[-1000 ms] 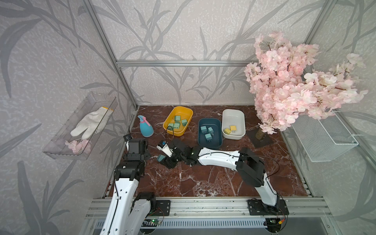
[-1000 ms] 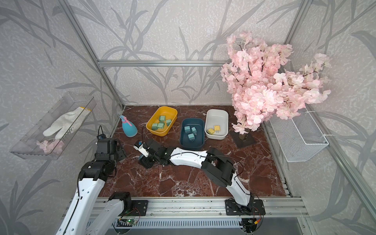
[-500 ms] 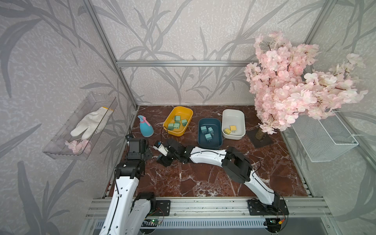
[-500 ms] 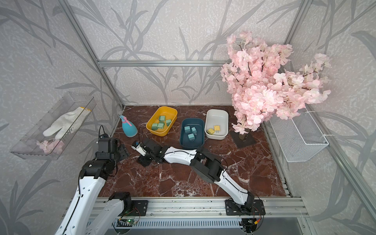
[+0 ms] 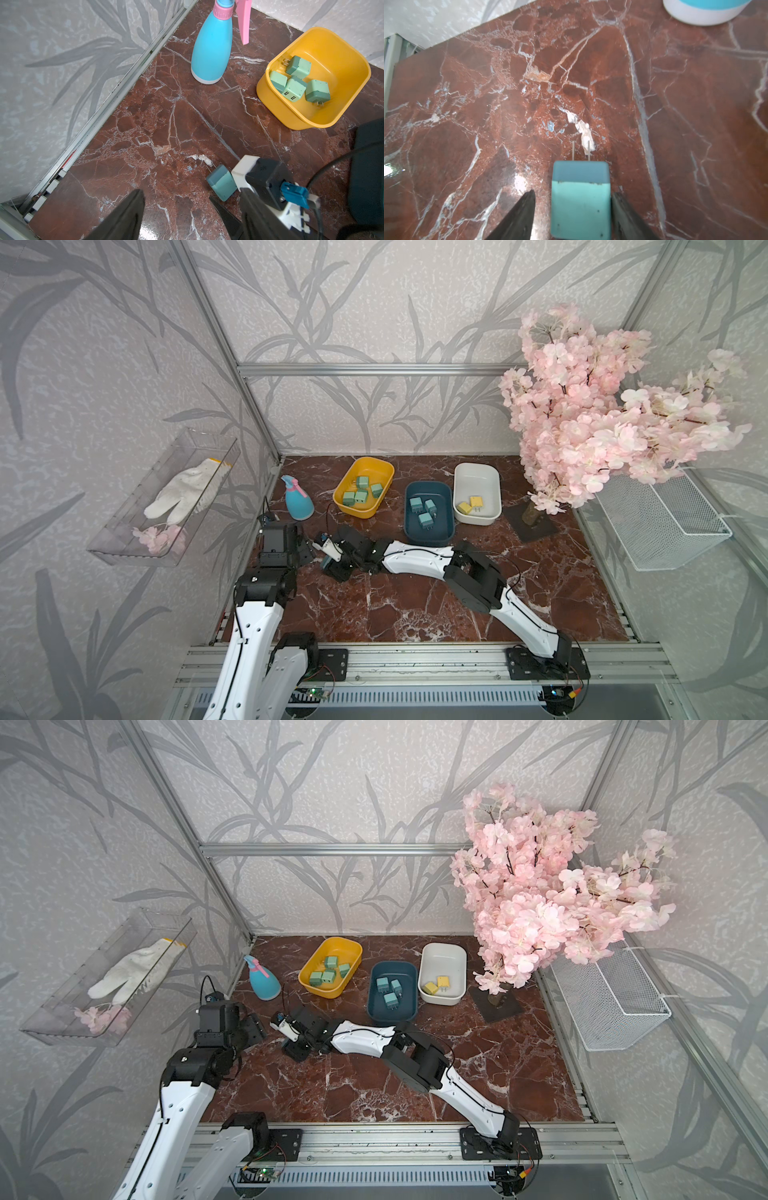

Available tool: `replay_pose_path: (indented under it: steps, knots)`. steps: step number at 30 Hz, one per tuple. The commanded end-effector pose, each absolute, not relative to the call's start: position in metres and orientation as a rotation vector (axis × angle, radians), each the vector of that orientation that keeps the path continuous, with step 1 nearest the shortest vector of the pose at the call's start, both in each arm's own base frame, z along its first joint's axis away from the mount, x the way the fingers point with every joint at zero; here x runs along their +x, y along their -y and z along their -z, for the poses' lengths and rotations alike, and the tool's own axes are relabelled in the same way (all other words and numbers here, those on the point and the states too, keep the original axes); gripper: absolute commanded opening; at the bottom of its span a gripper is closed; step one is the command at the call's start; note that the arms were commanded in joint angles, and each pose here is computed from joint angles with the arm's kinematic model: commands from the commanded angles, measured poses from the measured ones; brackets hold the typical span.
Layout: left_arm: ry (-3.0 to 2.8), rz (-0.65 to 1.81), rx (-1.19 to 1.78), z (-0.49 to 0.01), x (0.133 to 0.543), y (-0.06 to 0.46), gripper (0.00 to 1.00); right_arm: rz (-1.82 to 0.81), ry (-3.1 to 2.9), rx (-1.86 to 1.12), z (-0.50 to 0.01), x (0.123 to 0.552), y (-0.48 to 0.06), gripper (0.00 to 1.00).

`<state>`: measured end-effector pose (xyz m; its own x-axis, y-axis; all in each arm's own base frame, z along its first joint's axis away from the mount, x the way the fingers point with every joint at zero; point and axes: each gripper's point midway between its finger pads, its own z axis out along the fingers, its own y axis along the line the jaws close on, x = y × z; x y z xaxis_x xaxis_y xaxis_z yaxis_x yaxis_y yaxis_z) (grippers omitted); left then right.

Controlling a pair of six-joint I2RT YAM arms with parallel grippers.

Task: Place the plugs by color into the storage box
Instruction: Pick up the plug from the center of the board.

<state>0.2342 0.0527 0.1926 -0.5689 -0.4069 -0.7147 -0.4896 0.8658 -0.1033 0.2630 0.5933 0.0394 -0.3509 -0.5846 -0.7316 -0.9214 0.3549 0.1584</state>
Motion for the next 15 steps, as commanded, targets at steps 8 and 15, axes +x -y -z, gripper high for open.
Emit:
replay_pose_path:
  steps: [8,15]
  knots:
    - [-2.229,-0.14,-0.656,-0.194,0.233,-0.055,0.76,-0.741,-2.048,-1.312,-0.046,0.268,-0.591,0.48]
    - [-2.226,-0.141,-0.654,-0.195,0.232,-0.055,0.76,-0.717,-2.019,-1.269,-0.064,0.271,-0.583,0.44]
